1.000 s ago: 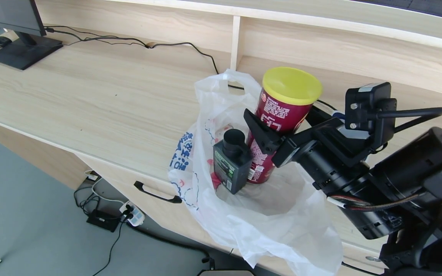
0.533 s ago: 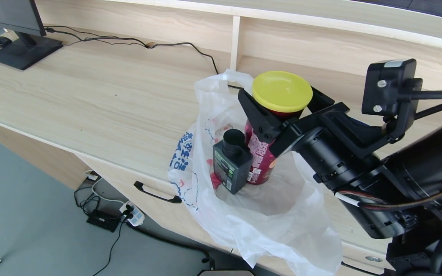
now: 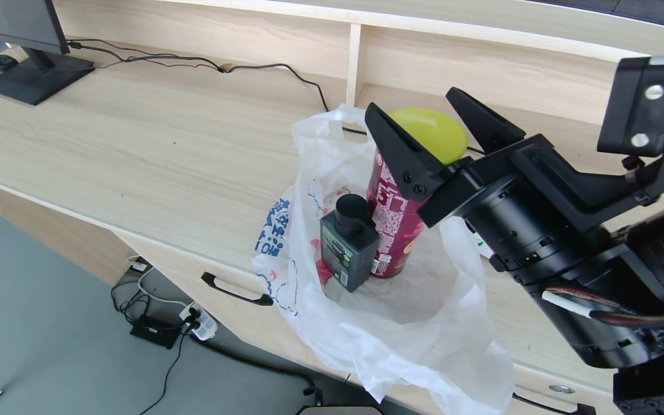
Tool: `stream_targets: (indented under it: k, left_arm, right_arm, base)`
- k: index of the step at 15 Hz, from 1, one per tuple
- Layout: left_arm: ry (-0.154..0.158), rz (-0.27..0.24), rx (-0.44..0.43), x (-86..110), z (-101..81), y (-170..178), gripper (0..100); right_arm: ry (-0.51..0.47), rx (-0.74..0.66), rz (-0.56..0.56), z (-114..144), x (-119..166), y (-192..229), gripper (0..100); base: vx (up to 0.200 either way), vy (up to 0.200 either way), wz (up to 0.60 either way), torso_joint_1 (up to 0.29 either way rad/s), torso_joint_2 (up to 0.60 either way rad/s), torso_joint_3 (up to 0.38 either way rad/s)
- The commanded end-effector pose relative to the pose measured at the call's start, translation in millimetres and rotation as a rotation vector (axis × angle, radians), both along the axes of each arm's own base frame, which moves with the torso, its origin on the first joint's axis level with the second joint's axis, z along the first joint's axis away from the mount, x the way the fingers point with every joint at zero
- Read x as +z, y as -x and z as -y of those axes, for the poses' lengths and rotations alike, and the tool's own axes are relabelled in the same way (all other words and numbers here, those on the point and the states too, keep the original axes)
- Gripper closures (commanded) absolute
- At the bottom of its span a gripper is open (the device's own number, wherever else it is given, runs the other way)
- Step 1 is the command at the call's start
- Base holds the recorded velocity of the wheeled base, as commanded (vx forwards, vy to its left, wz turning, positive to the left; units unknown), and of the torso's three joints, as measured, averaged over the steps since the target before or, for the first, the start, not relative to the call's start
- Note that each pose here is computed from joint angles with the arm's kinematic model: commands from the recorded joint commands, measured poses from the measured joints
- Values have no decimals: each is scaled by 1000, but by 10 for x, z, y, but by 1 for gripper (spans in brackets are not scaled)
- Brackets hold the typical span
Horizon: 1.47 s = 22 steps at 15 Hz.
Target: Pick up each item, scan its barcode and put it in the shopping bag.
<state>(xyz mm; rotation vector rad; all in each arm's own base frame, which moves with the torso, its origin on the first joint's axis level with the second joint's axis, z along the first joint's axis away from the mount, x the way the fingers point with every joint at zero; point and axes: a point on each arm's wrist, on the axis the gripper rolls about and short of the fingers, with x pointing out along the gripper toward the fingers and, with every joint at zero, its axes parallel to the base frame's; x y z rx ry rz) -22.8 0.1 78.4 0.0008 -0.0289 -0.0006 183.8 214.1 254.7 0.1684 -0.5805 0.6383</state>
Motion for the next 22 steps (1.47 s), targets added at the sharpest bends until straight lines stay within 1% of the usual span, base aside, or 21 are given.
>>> stream_targets:
  k: [1,3,5,6,7,9,11,12,13,15,16,19,22]
  left_arm:
    - [-1,-1,1,1,0,-1,0]
    - [-1,-1,-1,1,0,-1,0]
    - [-1,-1,1,1,0,-1,0]
    - [-1,-1,1,1,0,-1,0]
    - [1,-1,1,1,0,-1,0]
    - [1,-1,1,1,0,-1,0]
    - [-1,-1,1,1,0,-1,0]
    - [-1,-1,1,1,0,-1,0]
    - [-1,-1,1,1,0,-1,0]
    - [-1,-1,1,1,0,-1,0]
    - [-1,-1,1,1,0,-1,0]
    - [-1,-1,1,1,0,-1,0]
    - [-1,-1,1,1,0,-1,0]
  right_arm:
    - [-28,0,22,47,93,37,0]
    - [-77,-11,61,103,254,45,0]
    - [-132,-117,92,331,413,-42,0]
    - [-132,-121,92,336,413,-48,0]
    - [-97,-180,50,512,273,-92,0]
    - [35,-275,-79,816,-183,-74,0]
    - [136,-354,-203,1061,-562,-28,0]
    - [167,-383,-244,1147,-676,-4,0]
    - [196,-387,-286,1186,-790,40,0]
    - [270,-361,-419,1261,-1108,220,0]
    - [285,-336,-479,1300,-1221,340,0]
    - [279,-332,-491,1298,-1231,336,0]
    - [241,-335,-443,1344,-1129,404,0]
  base:
    - [0,0,0,0,0,0]
    - [0,0,0,0,0,0]
    - [0,0,0,0,0,0]
    - [0,0,0,0,0,0]
    - [0,0,0,0,0,0]
    - [0,0,0,0,0,0]
    - [0,0,0,0,0,0]
    - [0,0,0,0,0,0]
    - [0,0,0,0,0,0]
    - [0,0,0,0,0,0]
    - [0,0,0,0,0,0]
    - [0,0,0,0,0,0]
    - [0,0,0,0,0,0]
